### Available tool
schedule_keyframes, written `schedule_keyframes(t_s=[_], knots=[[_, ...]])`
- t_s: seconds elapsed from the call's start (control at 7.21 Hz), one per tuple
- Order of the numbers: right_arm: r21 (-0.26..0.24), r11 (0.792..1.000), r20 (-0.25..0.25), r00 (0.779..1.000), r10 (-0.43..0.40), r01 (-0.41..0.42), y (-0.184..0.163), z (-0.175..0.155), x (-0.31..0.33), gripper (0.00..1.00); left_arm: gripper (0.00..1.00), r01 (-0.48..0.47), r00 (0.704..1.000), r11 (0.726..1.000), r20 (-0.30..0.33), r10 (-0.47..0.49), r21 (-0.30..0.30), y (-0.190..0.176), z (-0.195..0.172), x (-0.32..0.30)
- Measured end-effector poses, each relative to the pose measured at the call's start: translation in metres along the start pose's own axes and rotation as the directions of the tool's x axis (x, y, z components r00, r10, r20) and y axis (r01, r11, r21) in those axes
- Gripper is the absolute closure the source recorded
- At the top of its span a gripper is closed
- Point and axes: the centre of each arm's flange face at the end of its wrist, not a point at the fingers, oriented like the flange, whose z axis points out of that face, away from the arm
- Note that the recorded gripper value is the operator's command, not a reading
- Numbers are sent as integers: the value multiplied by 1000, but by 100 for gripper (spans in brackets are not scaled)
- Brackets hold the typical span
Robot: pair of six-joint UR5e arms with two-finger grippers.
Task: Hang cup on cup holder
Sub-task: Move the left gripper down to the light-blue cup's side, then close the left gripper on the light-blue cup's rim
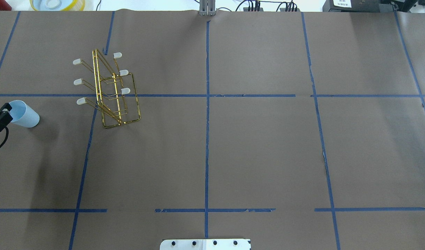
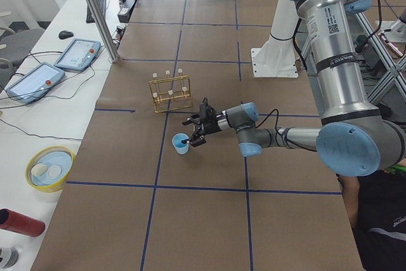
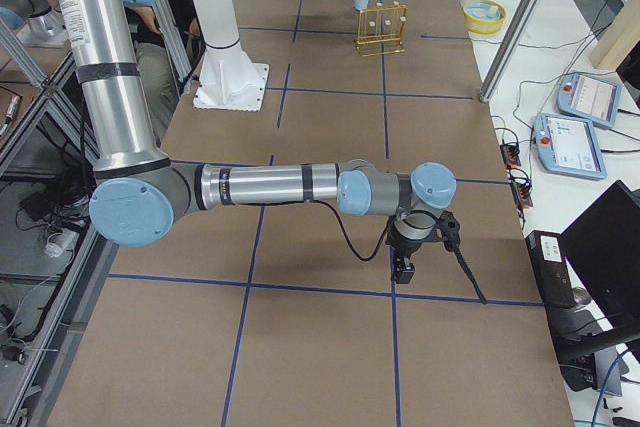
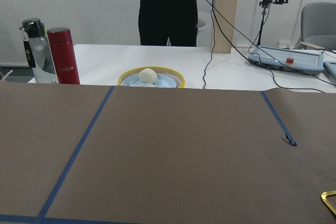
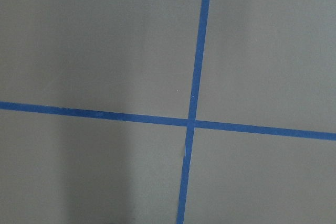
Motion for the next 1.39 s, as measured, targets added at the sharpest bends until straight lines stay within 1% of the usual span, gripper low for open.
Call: schedule_keyframes(t_s=[0.14,0.55,0.83,1.39], knots=[[0,1000,0,1000,0,0,0,0,0,0,0,5,1000,1000,10,-6,22,19,0,0],[0,1000,0,1000,-1,1,0,0,0,0,0,30,1000,997,7,-31,65,71,1,7],[0,1000,0,1000,-1,1,0,0,0,0,0,26,1000,997,7,-27,68,88,9,13],[0,1000,0,1000,-1,1,0,0,0,0,0,7,1000,998,11,-8,55,109,25,24]])
